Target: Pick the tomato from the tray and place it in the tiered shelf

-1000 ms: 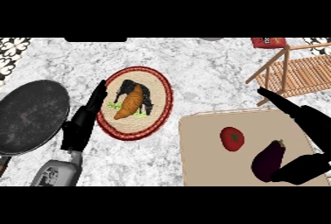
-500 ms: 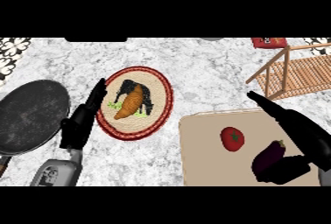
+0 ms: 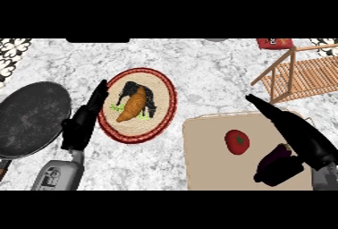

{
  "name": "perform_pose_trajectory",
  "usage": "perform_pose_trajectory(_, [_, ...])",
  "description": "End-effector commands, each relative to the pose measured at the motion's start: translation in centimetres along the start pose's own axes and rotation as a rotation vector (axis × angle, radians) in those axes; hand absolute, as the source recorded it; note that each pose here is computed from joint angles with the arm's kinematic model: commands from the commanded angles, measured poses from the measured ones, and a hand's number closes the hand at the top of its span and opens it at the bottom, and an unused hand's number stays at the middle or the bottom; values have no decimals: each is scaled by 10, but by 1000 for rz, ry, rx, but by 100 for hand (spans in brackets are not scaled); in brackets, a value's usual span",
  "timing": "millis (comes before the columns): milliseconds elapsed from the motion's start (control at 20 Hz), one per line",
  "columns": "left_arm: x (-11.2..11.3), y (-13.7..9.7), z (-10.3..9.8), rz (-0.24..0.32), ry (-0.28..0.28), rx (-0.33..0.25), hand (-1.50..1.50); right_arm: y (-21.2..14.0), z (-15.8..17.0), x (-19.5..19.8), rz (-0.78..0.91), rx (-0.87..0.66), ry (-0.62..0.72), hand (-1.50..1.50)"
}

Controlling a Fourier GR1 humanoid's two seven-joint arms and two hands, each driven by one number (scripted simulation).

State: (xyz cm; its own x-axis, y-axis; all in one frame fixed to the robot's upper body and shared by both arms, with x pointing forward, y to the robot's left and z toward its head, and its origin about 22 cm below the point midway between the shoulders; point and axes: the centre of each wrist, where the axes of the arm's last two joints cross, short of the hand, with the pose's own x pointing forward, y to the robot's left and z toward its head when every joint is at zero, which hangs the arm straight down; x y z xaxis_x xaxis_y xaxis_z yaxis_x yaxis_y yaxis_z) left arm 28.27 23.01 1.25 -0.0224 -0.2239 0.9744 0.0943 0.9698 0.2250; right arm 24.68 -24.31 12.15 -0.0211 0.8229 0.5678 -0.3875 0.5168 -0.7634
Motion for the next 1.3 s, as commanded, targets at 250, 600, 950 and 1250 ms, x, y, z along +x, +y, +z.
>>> perform_pose_trajectory(250, [1, -3, -2, -5, 11, 15, 0, 18, 5, -6, 45, 45, 18, -150])
perform_pose_trajectory(600, [3, -15, 5, 1, -5, 7, 0, 21, 0, -14, 59, 21, 45, -150])
perform_pose_trajectory(950, [11, 9, 9, -22, 6, 5, 0, 40, -23, -27, 85, 37, 79, -150])
perform_pose_trajectory(1250, [2, 5, 0, -5, -6, -11, 0, 48, -36, -17, 81, 41, 74, -150])
